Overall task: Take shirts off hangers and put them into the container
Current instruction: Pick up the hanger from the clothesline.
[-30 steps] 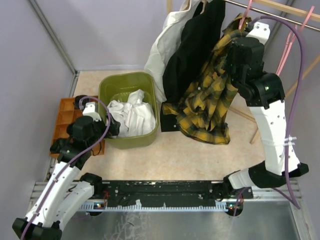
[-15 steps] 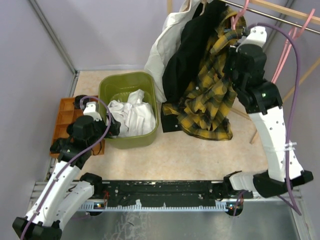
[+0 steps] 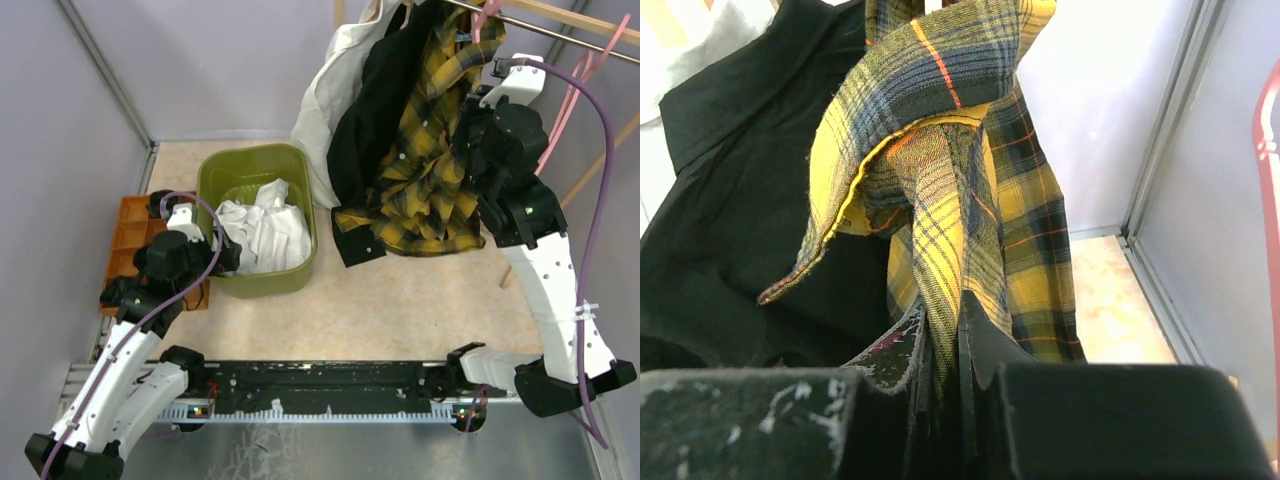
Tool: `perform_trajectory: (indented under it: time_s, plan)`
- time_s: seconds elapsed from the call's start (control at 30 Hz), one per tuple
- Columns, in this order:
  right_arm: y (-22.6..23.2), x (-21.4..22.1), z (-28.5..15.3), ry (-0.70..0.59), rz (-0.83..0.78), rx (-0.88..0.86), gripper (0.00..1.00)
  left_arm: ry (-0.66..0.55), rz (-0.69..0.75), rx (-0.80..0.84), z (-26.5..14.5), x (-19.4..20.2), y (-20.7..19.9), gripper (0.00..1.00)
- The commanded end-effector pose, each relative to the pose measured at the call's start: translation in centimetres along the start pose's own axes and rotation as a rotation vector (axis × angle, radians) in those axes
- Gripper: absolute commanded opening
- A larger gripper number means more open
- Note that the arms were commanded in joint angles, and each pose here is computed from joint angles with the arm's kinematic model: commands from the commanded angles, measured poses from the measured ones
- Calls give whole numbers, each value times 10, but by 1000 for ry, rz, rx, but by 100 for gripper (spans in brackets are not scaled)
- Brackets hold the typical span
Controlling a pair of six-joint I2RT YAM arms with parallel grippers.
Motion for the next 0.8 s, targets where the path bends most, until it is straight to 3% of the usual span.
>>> perform_trajectory:
  time_s: [0.0, 0.4, 0.67, 0.77]
  plan:
    - [0, -75, -37, -226, 179, -41, 0, 7, 2, -7, -2, -3, 0, 99]
    - [-24, 6, -95, 216, 77, -95, 0, 7, 3, -1, -2, -3, 0, 99]
    - [-30, 31, -148, 403, -31, -270, 0, -1, 3, 9, -3, -4, -2, 99]
    - [-32, 26, -170, 416, -47, -330, 0, -1, 3, 11, -2, -4, -2, 99]
Point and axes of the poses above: each gripper's point midway between its finger pads, its own z axis out along the fingers, its own y axis along the line the jaws close on, x = y × z, the point moved 4 cm from there along -z, back along the fingers, and after that the axes turned 14 degrees about z, right-handed, at the moved point
